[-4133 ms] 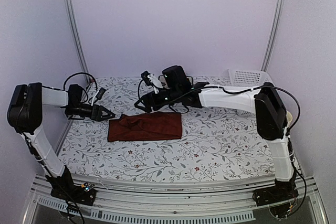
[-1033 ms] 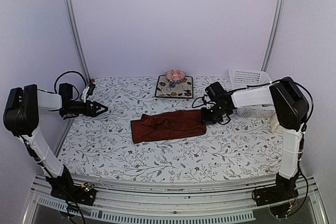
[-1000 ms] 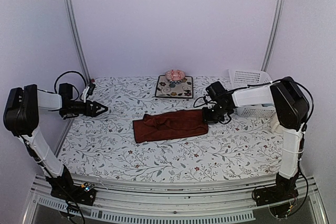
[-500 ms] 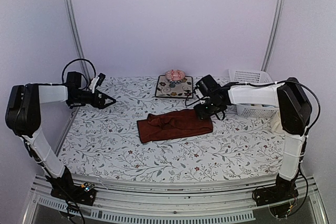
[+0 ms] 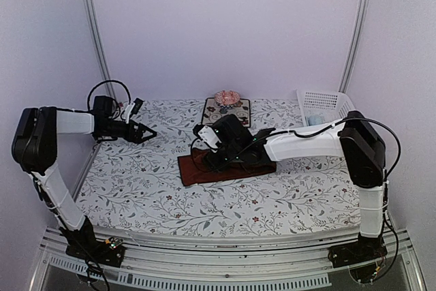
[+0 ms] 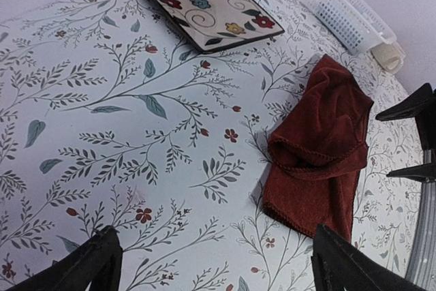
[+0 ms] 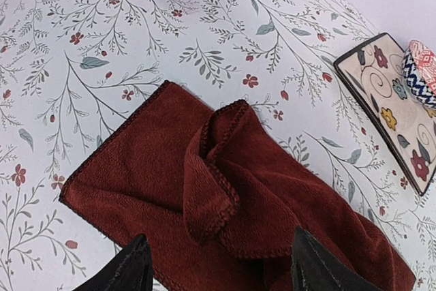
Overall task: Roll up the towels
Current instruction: Adjust the towel at the center of the board.
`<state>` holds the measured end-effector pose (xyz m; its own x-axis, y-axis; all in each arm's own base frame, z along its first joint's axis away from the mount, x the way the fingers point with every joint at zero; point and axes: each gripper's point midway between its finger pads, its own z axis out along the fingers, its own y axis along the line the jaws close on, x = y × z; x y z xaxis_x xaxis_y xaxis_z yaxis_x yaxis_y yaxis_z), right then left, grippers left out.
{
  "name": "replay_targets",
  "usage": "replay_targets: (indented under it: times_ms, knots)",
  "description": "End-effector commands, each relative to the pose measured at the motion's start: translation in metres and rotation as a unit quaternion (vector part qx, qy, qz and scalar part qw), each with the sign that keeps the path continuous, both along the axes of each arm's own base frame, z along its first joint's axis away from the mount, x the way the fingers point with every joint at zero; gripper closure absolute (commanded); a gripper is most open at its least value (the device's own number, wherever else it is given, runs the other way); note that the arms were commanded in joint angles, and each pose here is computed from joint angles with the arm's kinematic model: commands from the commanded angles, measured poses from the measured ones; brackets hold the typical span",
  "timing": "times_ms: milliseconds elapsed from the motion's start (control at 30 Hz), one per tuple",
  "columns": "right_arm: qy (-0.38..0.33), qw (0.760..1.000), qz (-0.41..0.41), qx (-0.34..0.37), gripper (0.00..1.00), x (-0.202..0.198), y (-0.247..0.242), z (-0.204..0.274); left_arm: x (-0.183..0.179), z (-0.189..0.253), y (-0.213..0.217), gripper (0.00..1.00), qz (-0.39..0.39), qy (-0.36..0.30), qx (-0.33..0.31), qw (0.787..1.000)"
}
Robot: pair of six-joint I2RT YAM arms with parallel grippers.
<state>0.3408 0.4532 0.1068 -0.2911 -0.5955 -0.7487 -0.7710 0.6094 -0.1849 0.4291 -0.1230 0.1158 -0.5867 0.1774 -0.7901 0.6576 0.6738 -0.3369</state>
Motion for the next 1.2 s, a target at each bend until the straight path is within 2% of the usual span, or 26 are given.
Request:
replay_targets:
  times_ms: [0,167,300,400,533,567,867,1167]
  knots:
    - [-0.005,1.0,0.009,0.021,0.3,0.009,0.027,-0.009,0.001,0.001,-0.004,0.03,-0.003,-0.011,-0.005,1.0]
    - [0.018,1.0,0.002,0.025,0.33,0.01,0.032,-0.024,0.0,-0.004,-0.004,0.03,-0.003,-0.008,-0.002,1.0]
    - [0.028,0.999,-0.002,0.025,0.45,0.008,0.031,-0.029,0.001,-0.005,-0.005,0.03,-0.005,-0.007,-0.004,1.0]
    - [0.028,0.999,-0.004,0.024,0.61,0.009,0.031,-0.029,0.001,-0.007,-0.005,0.03,-0.005,-0.004,-0.004,1.0]
    - [0.033,0.999,0.003,0.027,0.93,0.006,0.033,-0.026,0.001,-0.009,-0.005,0.03,-0.005,-0.003,-0.004,1.0]
    - [0.033,0.999,0.004,0.029,0.96,0.006,0.034,-0.024,0.001,-0.009,-0.005,0.03,-0.004,-0.003,-0.004,1.0]
    - [0.016,0.999,-0.013,0.047,0.98,0.014,0.028,0.008,0.001,-0.009,-0.006,0.03,-0.006,-0.003,-0.004,1.0]
    - [0.014,0.994,0.005,0.107,0.98,0.017,0.026,0.054,0.001,-0.01,-0.006,0.03,-0.007,-0.003,-0.004,1.0]
